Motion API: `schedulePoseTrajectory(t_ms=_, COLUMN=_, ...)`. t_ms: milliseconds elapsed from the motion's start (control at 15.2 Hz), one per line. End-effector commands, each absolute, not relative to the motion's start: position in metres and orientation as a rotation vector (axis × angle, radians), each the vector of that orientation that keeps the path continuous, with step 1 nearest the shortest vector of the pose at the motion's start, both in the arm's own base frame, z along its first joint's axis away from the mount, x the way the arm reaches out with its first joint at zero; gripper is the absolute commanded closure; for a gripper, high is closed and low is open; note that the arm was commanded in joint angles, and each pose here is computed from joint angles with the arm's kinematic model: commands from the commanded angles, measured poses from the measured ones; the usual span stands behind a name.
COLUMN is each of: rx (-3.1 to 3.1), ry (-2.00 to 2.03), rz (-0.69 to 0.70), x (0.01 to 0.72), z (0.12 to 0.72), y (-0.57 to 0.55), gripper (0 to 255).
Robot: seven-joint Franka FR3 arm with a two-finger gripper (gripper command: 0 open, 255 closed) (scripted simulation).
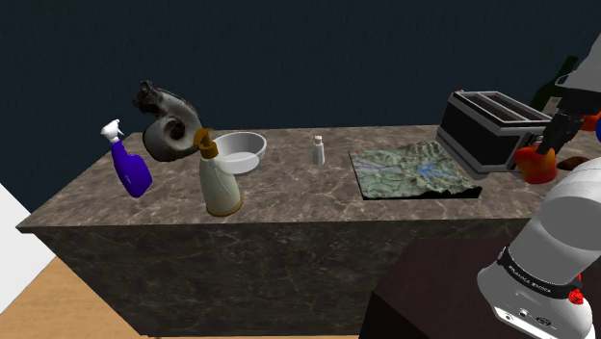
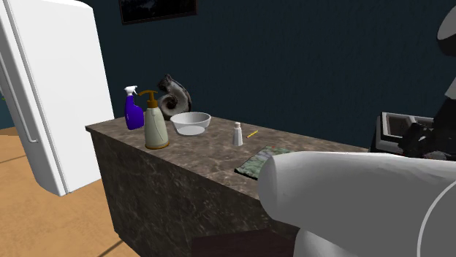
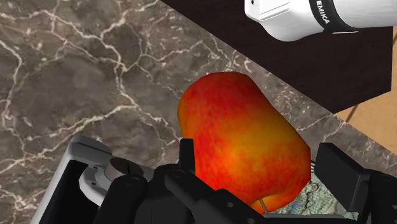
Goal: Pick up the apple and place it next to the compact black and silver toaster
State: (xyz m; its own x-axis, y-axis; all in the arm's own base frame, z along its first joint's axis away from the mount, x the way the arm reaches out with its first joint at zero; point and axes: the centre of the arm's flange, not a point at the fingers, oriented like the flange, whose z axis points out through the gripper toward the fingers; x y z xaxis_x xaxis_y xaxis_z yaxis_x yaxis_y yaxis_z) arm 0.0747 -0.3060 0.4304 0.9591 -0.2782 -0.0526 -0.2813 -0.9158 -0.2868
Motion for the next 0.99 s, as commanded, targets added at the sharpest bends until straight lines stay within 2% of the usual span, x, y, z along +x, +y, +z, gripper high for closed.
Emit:
schedulePoseTrajectory(t_ms=0, rx=-2.816, ry=0.411, rz=0.015, x=0.075, z=0.421, y=-0.306, gripper=255)
schedulePoseTrajectory(t_ms=660, rx=-2.816, ry=0.411, rz=0.015, x=0.075, z=0.368, y=-0.306, gripper=255)
schedulePoseTrajectory(t_ms=924, rx=-2.816, ry=0.411, rz=0.015, x=0.075, z=0.368, y=-0.306, gripper=255)
